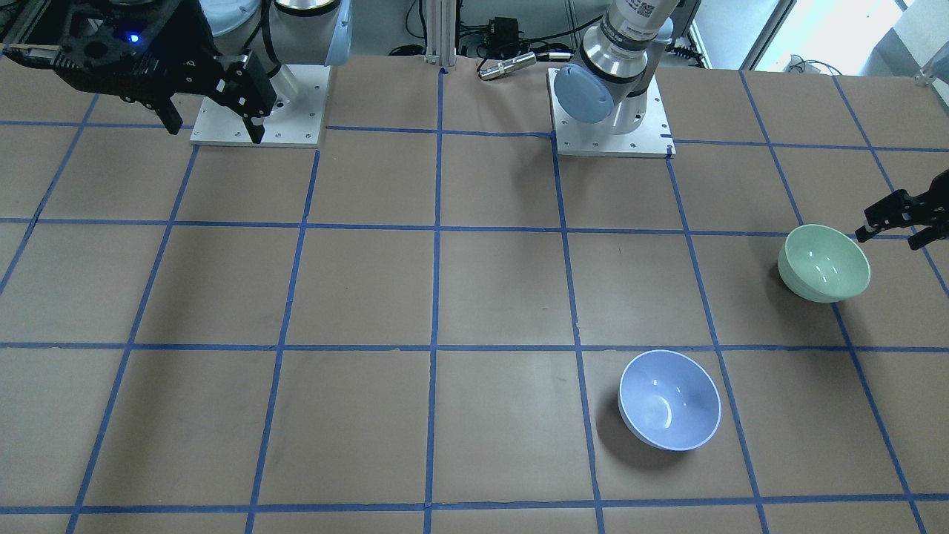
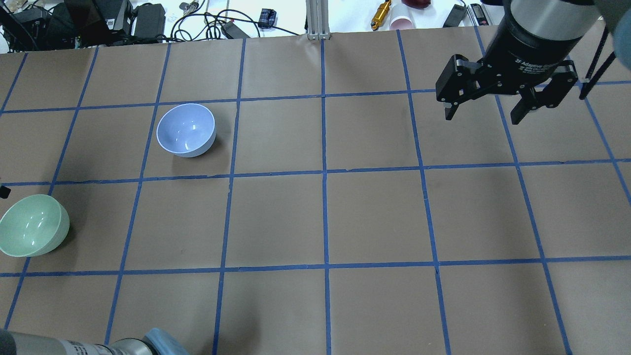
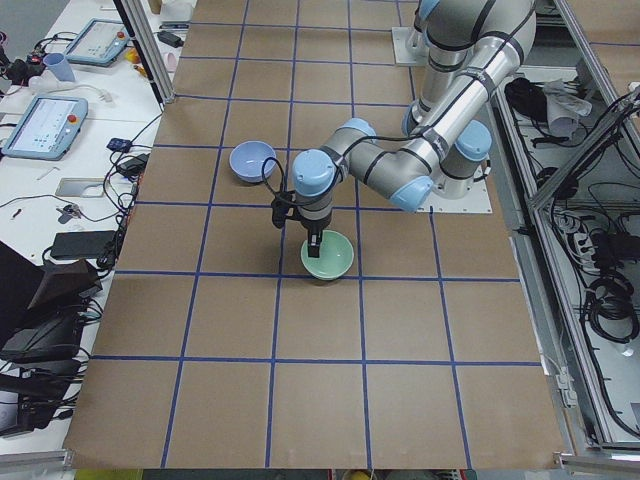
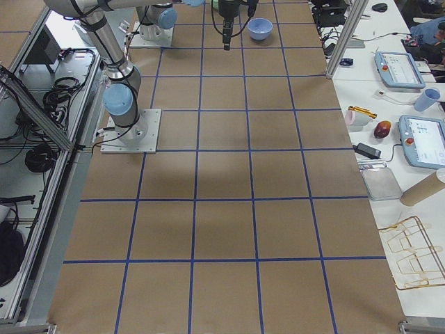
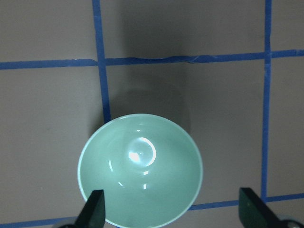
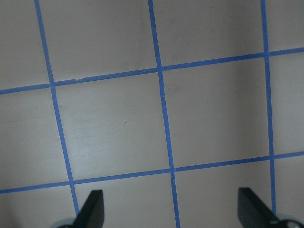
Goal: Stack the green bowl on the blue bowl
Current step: 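Move the left gripper toward the mint-green bowl, then lower the left gripper onto the green bowl rim and close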
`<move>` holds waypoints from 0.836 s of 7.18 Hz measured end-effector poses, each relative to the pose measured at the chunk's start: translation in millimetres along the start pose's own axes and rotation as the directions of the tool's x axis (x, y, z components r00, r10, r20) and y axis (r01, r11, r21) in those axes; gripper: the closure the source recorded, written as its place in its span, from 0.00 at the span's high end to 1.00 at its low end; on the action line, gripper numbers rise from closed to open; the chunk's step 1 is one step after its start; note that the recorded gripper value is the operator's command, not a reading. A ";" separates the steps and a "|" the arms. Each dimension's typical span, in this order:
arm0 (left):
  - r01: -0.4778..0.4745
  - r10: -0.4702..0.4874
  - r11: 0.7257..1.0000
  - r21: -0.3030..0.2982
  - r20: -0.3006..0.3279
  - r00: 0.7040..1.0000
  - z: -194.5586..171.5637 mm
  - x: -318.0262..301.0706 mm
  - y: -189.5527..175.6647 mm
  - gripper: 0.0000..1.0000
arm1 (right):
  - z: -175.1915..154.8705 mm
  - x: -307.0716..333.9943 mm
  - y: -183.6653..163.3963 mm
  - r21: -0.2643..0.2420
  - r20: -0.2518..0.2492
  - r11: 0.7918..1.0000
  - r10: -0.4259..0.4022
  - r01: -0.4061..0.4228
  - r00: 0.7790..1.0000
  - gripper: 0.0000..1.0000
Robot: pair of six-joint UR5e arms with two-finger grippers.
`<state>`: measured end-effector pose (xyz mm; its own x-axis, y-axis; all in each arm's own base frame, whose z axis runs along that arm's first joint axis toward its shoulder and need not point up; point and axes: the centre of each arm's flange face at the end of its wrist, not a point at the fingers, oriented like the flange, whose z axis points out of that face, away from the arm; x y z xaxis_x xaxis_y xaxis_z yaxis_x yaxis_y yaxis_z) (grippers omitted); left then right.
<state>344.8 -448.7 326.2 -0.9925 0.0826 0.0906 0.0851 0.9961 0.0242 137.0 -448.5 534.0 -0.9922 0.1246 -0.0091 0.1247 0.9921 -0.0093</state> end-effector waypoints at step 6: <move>-0.051 0.051 0.999 0.000 -0.011 0.999 98.0 -57.0 17.3 1.00 | 0.2 0.0 0.0 0.000 0.000 1.000 0.000 0.000 1.000 1.00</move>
<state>394.1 -433.1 223.8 -0.9858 0.1327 0.1032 0.1354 0.9906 0.0193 137.0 -448.4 533.8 -0.9922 0.1246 -0.0091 0.1247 0.9922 -0.0090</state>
